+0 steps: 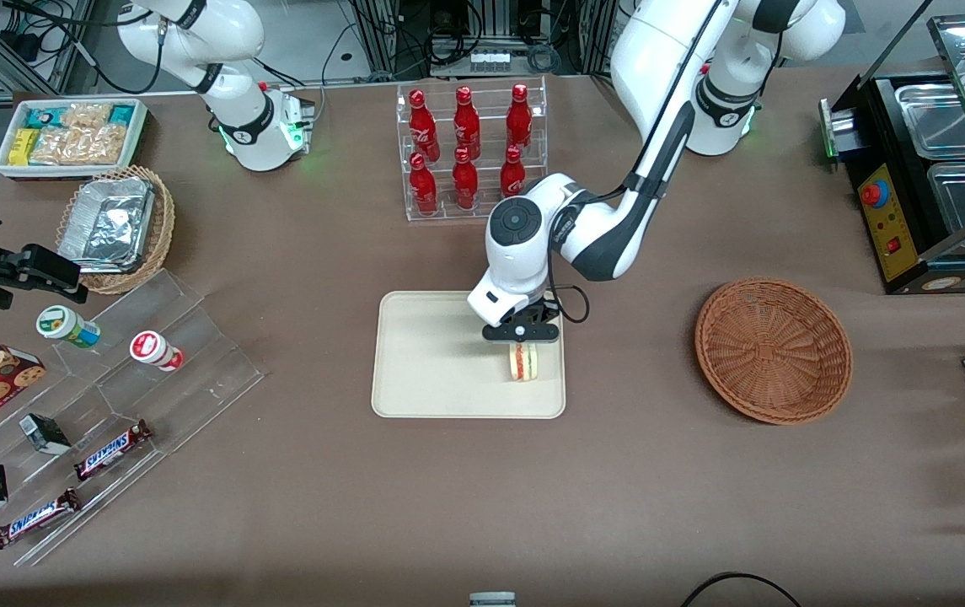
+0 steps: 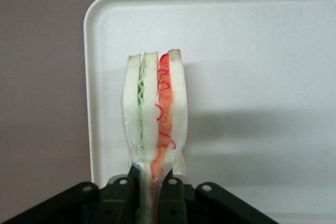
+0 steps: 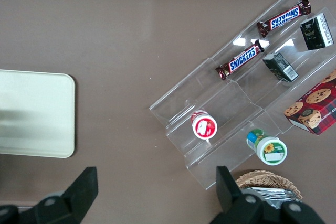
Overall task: Place sandwich from basket to tray
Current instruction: 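Lower the sandwich onto the tray and open the left gripper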
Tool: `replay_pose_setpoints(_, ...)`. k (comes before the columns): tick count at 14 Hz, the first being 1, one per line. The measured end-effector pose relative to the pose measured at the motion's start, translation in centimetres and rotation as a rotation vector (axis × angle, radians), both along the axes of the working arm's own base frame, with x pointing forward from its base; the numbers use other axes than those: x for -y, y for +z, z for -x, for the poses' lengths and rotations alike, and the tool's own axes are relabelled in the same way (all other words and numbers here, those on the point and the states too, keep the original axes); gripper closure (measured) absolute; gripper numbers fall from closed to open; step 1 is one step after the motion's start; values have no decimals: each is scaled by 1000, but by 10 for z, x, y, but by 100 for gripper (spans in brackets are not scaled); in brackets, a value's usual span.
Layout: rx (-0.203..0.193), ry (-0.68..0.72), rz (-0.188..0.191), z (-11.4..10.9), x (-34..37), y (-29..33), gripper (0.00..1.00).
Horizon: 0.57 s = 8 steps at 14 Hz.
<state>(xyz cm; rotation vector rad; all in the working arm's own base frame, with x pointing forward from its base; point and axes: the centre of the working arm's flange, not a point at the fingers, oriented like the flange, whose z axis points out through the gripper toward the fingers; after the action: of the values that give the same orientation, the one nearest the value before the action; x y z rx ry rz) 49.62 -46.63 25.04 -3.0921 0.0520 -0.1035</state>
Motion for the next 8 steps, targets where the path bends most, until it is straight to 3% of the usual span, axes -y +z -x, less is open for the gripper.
replay_pose_setpoints(1,-2,-3,-2,0,0,-4,81)
replay_pose_setpoints(3,-5,-5,-5,0,0,-10,64)
replay_pose_setpoints(8,14,-2,10,-6,2,-5,13)
